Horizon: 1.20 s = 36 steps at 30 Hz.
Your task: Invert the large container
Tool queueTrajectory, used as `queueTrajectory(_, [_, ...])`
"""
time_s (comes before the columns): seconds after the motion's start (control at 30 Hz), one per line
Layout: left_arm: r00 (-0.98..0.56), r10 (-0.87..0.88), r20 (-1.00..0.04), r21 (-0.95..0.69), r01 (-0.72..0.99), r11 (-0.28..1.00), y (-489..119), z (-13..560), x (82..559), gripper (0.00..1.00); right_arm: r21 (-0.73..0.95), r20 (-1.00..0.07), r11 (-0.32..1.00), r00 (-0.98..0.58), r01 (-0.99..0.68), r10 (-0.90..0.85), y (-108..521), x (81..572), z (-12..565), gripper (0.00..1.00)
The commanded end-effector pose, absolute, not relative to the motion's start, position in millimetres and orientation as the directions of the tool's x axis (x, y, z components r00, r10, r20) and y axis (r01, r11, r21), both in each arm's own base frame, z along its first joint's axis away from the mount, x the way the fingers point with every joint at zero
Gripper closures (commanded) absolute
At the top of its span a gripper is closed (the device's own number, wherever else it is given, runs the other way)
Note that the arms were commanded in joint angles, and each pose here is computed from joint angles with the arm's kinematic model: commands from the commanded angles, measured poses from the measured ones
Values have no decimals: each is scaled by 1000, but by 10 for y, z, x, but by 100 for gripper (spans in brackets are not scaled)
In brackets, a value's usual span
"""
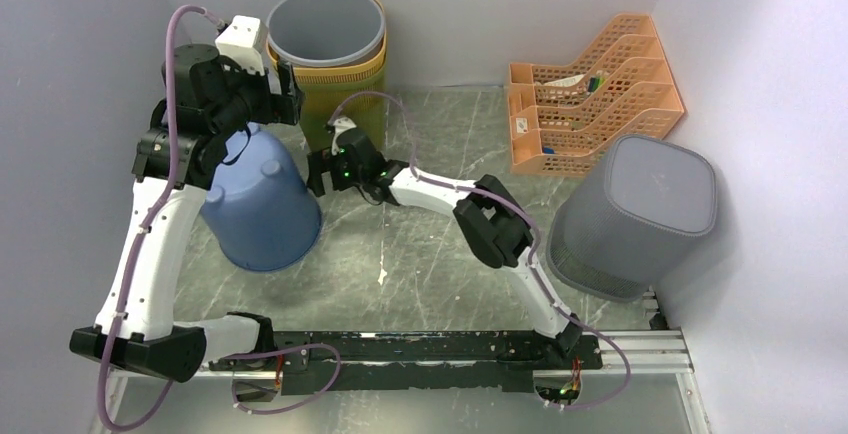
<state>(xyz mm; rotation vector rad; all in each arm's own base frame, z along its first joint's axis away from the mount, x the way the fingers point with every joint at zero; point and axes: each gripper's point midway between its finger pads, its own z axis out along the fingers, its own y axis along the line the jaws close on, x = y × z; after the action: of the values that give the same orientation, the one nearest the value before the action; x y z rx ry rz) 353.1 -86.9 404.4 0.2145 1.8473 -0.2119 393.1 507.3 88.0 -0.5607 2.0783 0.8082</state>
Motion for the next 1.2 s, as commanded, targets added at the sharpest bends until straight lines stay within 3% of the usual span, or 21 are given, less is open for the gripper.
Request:
queueTrajectory(0.0, [-234, 33, -972, -38, 293, 955, -922, 4223, 3407, 4, 386, -818, 633, -567, -670, -101, 5472, 3659, 1008, 0])
queueTrajectory(0.3, [-241, 33, -970, -40, 292, 956, -921, 4126, 3400, 5, 440, -808, 476, -567, -761, -159, 6276, 2974, 1001, 0])
queueTrajectory(0.53, [-250, 34, -968, -41, 286, 958, -913, 4055, 3421, 4, 428, -815, 469, -554, -773, -170, 6280, 2769, 1033, 0])
queueTrajectory(0.8, [-263, 18, -965, -61, 289, 955, -954, 4000, 3484, 5, 337, -824, 664, -550, -668, -135, 5437, 3220, 1153, 0])
queueTrajectory(1.03, [-208, 30, -978, -40, 321, 946, -1029, 4174, 3643, 5, 11, -873, 851, -419, -526, -248, 4422, 3604, 1643, 0])
queueTrajectory(1.17, [-134, 28, -991, -22, 361, 932, -1137, 4463, 3823, 4, 36, -877, 897, -444, -442, -184, 3823, 3844, 1946, 0])
